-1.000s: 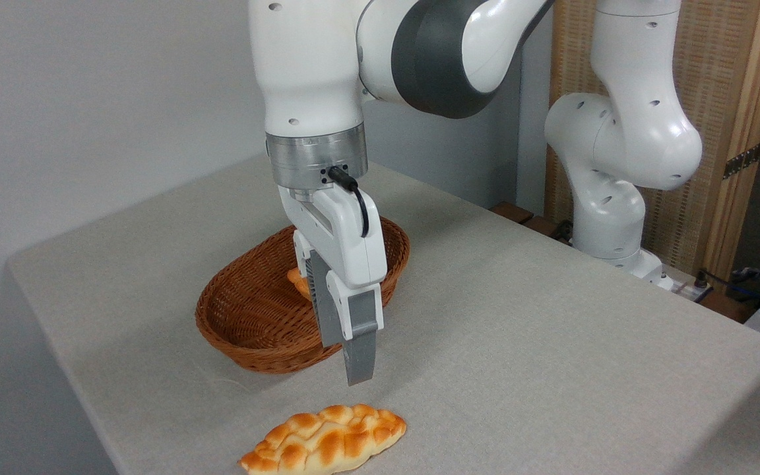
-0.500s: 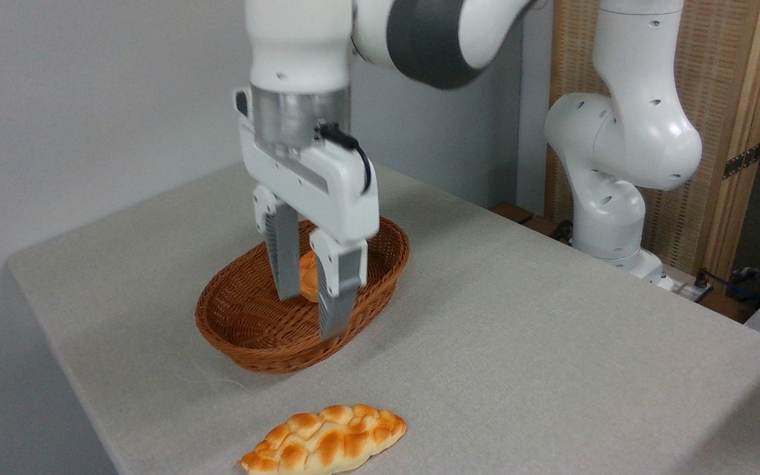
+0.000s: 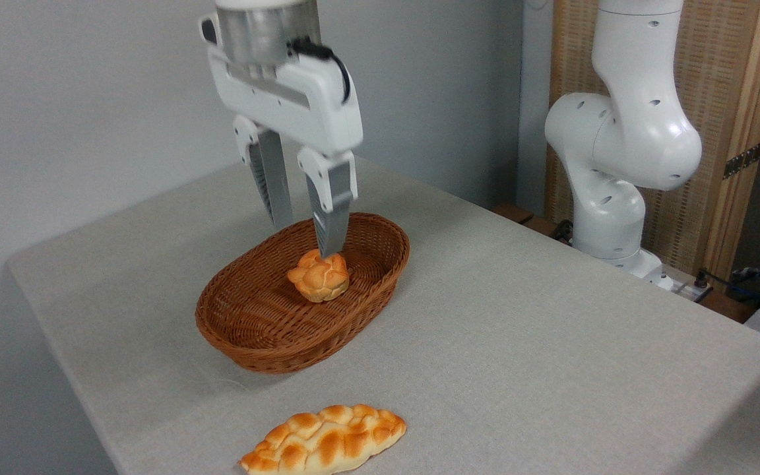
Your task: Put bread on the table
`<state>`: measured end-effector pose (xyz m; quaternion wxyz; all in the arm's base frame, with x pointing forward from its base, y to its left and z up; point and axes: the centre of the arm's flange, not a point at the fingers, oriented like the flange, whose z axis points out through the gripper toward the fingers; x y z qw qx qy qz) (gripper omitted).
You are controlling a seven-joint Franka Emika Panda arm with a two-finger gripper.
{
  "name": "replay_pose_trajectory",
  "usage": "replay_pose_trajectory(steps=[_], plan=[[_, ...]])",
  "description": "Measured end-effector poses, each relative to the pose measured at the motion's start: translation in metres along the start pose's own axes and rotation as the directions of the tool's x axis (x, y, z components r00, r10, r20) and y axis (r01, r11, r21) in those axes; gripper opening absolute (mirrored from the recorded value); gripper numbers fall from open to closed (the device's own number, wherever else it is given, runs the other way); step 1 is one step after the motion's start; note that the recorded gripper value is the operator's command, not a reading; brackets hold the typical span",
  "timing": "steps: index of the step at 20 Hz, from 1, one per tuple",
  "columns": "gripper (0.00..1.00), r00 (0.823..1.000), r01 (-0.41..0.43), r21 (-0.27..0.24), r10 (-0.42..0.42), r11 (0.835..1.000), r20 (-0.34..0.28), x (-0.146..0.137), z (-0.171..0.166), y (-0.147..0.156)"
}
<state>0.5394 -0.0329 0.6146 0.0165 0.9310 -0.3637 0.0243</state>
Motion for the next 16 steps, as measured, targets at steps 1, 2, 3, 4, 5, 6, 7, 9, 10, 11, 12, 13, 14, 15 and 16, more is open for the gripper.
replay_pose_trajectory(steps=[1,2,3,4,5,6,7,9,10,11,12,13,14,15,16], plan=[[1.00,1.000,-0.002,0.000,0.002,1.000,0.001,0.002,-0.004,0.002],[1.00,1.000,-0.005,-0.001,0.005,1.000,0.002,0.006,-0.007,0.004],[1.00,1.000,-0.009,-0.001,0.009,1.000,0.002,0.009,-0.008,0.007],[1.00,1.000,-0.019,-0.002,0.019,1.000,0.004,0.015,-0.007,0.011],[1.00,1.000,-0.025,-0.003,0.025,1.000,0.006,0.018,-0.006,0.014],[1.00,0.999,-0.036,-0.007,0.036,0.999,0.011,0.024,-0.003,0.019],[1.00,0.999,-0.041,-0.009,0.041,0.999,0.014,0.027,-0.001,0.021],[1.00,0.999,-0.048,-0.018,0.048,0.999,0.025,0.035,0.007,0.025],[1.00,0.998,-0.049,-0.020,0.049,0.999,0.028,0.036,0.010,0.025],[1.00,0.998,-0.048,-0.021,0.049,0.999,0.029,0.037,0.011,0.025],[1.00,0.998,-0.047,-0.021,0.048,0.999,0.031,0.037,0.012,0.023],[1.00,0.998,-0.045,-0.021,0.045,0.999,0.031,0.036,0.012,0.022],[1.00,0.999,-0.043,-0.020,0.044,0.999,0.030,0.036,0.011,0.021],[1.00,0.999,-0.041,-0.018,0.041,0.999,0.028,0.035,0.010,0.020],[1.00,0.999,-0.039,-0.017,0.040,0.999,0.028,0.035,0.009,0.019]])
